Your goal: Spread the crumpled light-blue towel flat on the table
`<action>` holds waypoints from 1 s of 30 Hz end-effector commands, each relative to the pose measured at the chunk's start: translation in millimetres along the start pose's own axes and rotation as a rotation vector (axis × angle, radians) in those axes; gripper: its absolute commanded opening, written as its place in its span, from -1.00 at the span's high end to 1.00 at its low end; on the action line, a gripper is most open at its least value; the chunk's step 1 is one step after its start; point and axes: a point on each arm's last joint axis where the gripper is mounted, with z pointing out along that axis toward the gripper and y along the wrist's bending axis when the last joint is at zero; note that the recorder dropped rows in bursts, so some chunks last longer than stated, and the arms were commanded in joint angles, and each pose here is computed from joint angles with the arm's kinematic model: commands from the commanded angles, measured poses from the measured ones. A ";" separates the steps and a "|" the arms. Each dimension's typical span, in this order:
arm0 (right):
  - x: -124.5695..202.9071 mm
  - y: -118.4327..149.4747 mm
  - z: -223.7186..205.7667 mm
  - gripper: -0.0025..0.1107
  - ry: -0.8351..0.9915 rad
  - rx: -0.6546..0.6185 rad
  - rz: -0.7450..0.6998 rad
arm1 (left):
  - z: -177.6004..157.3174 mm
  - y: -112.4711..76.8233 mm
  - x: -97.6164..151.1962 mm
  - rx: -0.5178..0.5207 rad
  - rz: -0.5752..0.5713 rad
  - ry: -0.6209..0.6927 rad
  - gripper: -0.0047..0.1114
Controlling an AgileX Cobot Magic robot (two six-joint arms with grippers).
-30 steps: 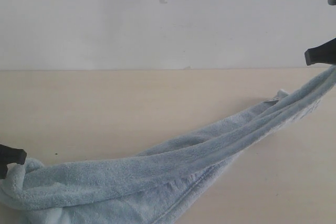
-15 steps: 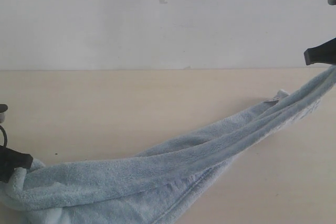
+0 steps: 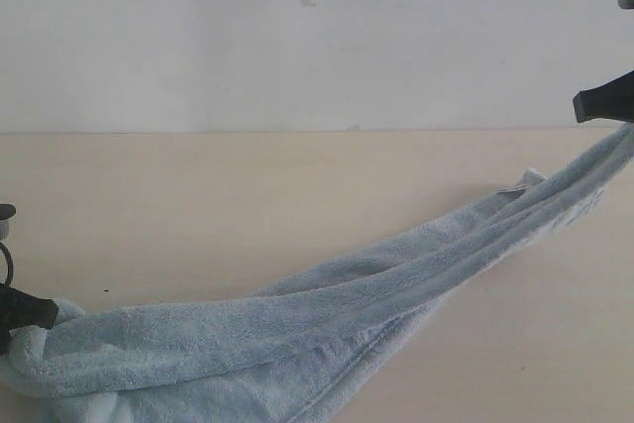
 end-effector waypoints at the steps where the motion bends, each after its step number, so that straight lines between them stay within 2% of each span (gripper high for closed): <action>1: 0.8 -0.6 -1.0 0.96 -0.002 0.002 -0.012 | -0.6 -0.1 -0.8 0.005 -0.005 0.003 0.85; 7: 0.8 -0.6 -1.0 0.96 -0.002 0.002 -0.012 | -3.3 -4.1 -1.5 0.045 -0.035 0.007 0.85; 10: 0.7 -0.5 -1.0 0.96 -0.004 0.001 -0.012 | -16.7 -14.3 -8.0 0.114 -0.021 0.005 0.78; 13: 0.5 -0.5 -1.1 0.96 -0.005 0.000 -0.012 | -24.5 -19.9 -9.7 0.129 0.070 -0.024 0.56; 14: 0.6 -0.3 -1.0 0.96 -0.005 -0.001 -0.010 | -22.5 -19.7 -8.2 0.125 0.092 -0.018 0.43; 18: 1.2 0.1 -1.1 0.96 0.002 -0.006 0.000 | -0.6 -18.3 -2.5 0.101 0.099 0.012 -0.04; 20: 1.2 0.1 -1.1 0.96 0.002 -0.006 0.000 | 6.6 -19.1 -2.8 0.103 0.093 0.028 -0.08; 24: 1.2 0.2 -1.1 0.96 0.003 -0.007 0.001 | 15.9 -19.3 -1.0 0.100 0.102 0.054 -0.05; 26: 1.2 0.2 -1.1 0.96 0.003 -0.007 0.001 | 17.0 -19.3 -0.4 0.099 0.107 0.060 0.22; 29: 1.2 0.2 -1.1 0.96 0.003 -0.007 0.001 | 16.5 -18.9 1.0 0.096 0.117 0.075 0.85; 30: 1.2 0.2 -1.1 0.96 0.003 -0.007 0.001 | 16.3 -18.7 0.7 0.095 0.123 0.075 0.85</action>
